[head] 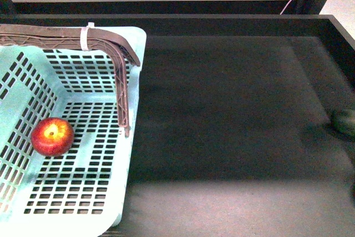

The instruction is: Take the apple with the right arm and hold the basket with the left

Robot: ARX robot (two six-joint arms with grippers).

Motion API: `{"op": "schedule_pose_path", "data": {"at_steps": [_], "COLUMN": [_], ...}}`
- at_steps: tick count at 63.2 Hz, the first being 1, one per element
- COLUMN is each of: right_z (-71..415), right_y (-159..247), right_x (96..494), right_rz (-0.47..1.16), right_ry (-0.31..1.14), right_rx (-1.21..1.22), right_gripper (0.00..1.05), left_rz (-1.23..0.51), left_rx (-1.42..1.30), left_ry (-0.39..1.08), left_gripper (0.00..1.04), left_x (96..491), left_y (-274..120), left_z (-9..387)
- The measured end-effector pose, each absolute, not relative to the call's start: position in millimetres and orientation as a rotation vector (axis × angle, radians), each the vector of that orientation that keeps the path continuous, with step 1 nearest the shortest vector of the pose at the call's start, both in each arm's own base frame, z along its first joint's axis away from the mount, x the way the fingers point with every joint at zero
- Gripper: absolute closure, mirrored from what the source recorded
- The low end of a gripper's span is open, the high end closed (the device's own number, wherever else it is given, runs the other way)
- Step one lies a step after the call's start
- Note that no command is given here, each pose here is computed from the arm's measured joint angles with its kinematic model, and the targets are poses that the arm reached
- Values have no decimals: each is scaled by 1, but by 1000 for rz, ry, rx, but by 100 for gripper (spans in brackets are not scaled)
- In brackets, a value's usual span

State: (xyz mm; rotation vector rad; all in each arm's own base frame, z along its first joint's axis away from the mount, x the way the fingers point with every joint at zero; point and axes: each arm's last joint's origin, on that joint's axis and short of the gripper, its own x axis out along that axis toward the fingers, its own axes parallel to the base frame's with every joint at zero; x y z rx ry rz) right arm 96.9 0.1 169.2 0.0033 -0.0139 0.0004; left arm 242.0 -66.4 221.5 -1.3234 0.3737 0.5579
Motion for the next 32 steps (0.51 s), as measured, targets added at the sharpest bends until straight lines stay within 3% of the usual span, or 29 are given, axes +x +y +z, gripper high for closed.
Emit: {"op": "schedule_pose_path", "data": {"at_steps": [10, 12, 17, 21, 27, 32], "right_z": [169, 169, 169, 169, 169, 169], "right_y": [0, 0, 0, 0, 0, 0], "right_x": [97, 97, 97, 97, 97, 97], "right_rz": [0, 0, 0, 0, 0, 0], "right_ry": [-14, -14, -14, -14, -14, -14], "right_rx": [3, 3, 3, 3, 3, 3], "right_gripper": [9, 9, 9, 9, 9, 9], "left_rz": [554, 472, 145, 28, -5, -5], "left_rx": [-1321, -1284, -1018, -682, -331, -156], "left_ry": [375, 372, 257, 125, -1, -7], "left_gripper": [7, 11, 27, 39, 57, 71], "left_x": [242, 243, 235, 220, 205, 195], "left_y": [-66, -66, -58, -49, -38, -31], "left_z": [221, 217, 201, 197, 202, 198]}}
